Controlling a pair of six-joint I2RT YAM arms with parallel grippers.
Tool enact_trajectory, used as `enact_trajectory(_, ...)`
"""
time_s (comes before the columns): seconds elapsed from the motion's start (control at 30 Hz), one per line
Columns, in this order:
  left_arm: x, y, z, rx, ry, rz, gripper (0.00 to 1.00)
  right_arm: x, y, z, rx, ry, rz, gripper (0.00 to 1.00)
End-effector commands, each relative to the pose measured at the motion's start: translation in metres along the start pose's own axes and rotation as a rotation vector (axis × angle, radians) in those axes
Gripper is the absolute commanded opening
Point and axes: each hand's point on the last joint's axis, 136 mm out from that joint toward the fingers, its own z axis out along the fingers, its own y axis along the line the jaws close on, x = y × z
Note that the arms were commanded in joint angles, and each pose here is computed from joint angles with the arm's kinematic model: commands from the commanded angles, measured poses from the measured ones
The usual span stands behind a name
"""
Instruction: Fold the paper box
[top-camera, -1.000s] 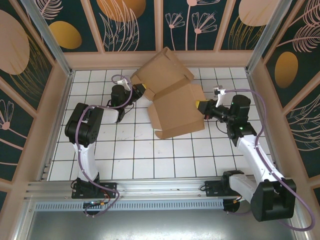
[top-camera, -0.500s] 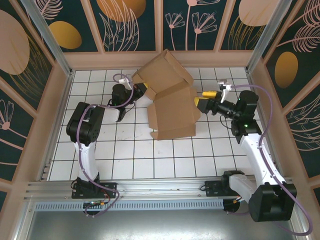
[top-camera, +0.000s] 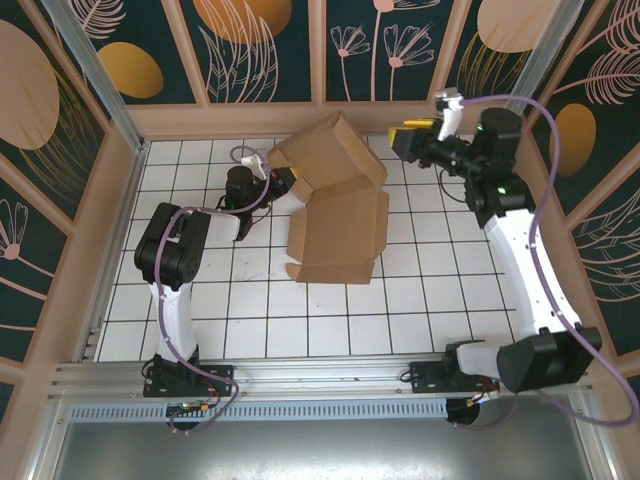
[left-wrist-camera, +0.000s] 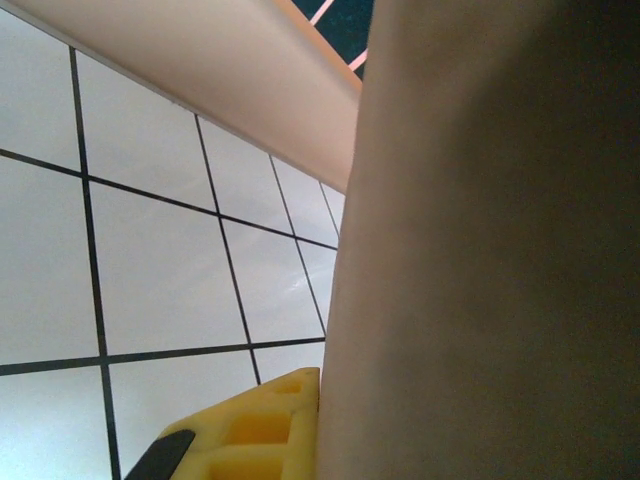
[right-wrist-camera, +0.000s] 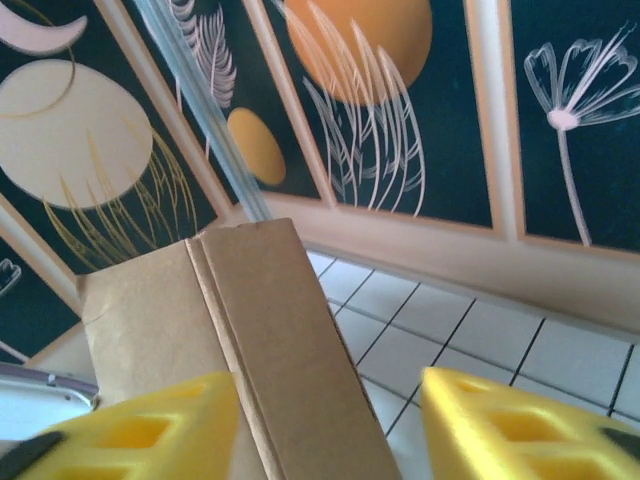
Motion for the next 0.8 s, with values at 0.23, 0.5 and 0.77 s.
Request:
enact_trajectory(0.23, -0.012, -0.024, 0.000, 0.053, -0.007, 0.050, 0.00, 0.060, 0.012, 0.041, 0.007, 0.227, -0.069, 0.39)
enact_trajectory(0.5, -0.011, -0.019, -0.002, 0.024, -0.010, 0.067, 0.00, 0.090, -0.001, 0.053, 0.101, 0.309, -0.141, 0.45)
enact_trajectory(0.77, -0.009, -0.008, -0.006, -0.037, -0.007, 0.136, 0.00, 0.113, -0.023, 0.056, 0.232, 0.348, -0.226, 0.48)
